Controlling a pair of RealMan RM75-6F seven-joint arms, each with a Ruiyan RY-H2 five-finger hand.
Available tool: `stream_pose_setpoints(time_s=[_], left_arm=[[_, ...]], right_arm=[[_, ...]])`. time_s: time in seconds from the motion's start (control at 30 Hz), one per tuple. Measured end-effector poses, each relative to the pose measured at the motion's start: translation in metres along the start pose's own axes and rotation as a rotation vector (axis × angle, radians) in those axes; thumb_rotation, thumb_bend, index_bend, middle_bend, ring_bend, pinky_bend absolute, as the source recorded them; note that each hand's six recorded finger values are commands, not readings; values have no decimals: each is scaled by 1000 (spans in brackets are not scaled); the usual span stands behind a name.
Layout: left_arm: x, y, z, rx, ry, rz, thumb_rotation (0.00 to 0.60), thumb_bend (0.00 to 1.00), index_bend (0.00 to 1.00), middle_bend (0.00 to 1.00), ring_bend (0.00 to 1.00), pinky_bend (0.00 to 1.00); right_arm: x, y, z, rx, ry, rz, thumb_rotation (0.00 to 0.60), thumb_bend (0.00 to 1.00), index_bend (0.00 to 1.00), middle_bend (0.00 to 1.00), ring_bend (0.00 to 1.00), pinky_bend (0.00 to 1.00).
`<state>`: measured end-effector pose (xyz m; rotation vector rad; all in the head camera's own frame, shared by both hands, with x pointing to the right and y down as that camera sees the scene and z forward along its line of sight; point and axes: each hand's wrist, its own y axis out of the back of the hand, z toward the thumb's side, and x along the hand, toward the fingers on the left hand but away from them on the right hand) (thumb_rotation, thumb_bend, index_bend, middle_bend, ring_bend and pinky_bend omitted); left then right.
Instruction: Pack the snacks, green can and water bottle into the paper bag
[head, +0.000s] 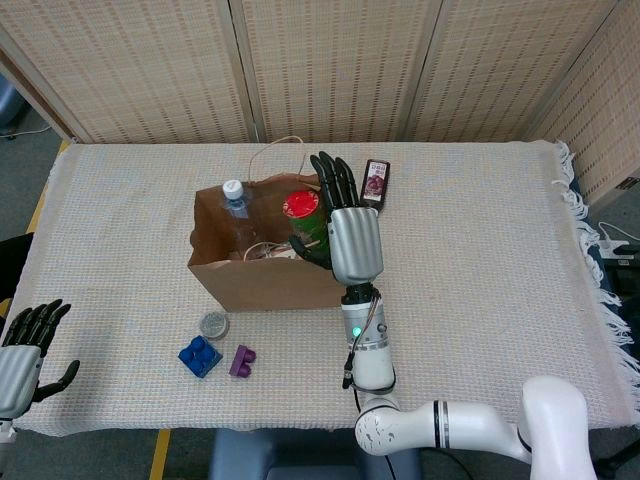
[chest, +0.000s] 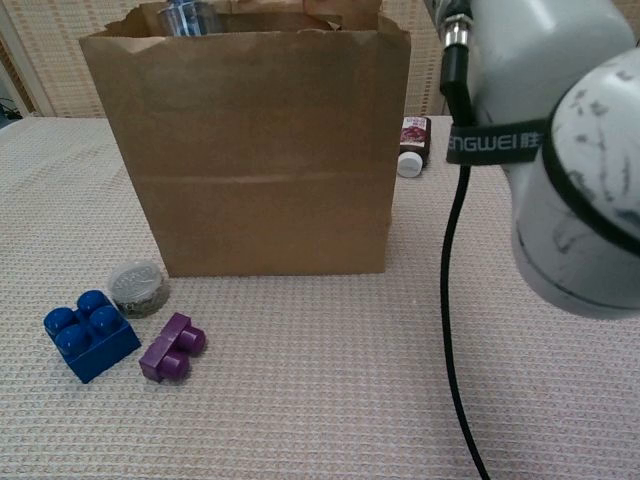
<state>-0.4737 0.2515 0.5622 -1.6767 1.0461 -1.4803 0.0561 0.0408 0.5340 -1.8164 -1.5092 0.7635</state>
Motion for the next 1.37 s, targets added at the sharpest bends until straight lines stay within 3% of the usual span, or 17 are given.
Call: stream_pose_setpoints(time_s=[0.23,0.53,0.67,0.87,1.17,1.37], left_arm=[[0,0,0,1,-1,0,600,347,45,0,0,0],[0,0,0,8,2,1,600,346,44,0,0,0],[0,0,0,15,4,2,600,347,44,0,0,0],[-1,0,1,27,7,6,600,346,44,0,0,0],[0,-1,1,35,18,13,600,347,0,0,0,0],[-1,-1,2,41,18,17,600,346,0,0,0,0]], right_arm=[[7,16,-9,42,21,12,600,69,0,30,0,510],[32,65,-47,305,123,62,600,68,0,11,0,412],[65,95,-84,530,162,111,600,67,0,8,0,389],[141,123,-138,742,173,172,600,67,0,8,0,372],[241,162,-210,841,52,251,600,67,0,0,0,359],[271,166,-233,871,13,310,600,67,0,0,0,350]])
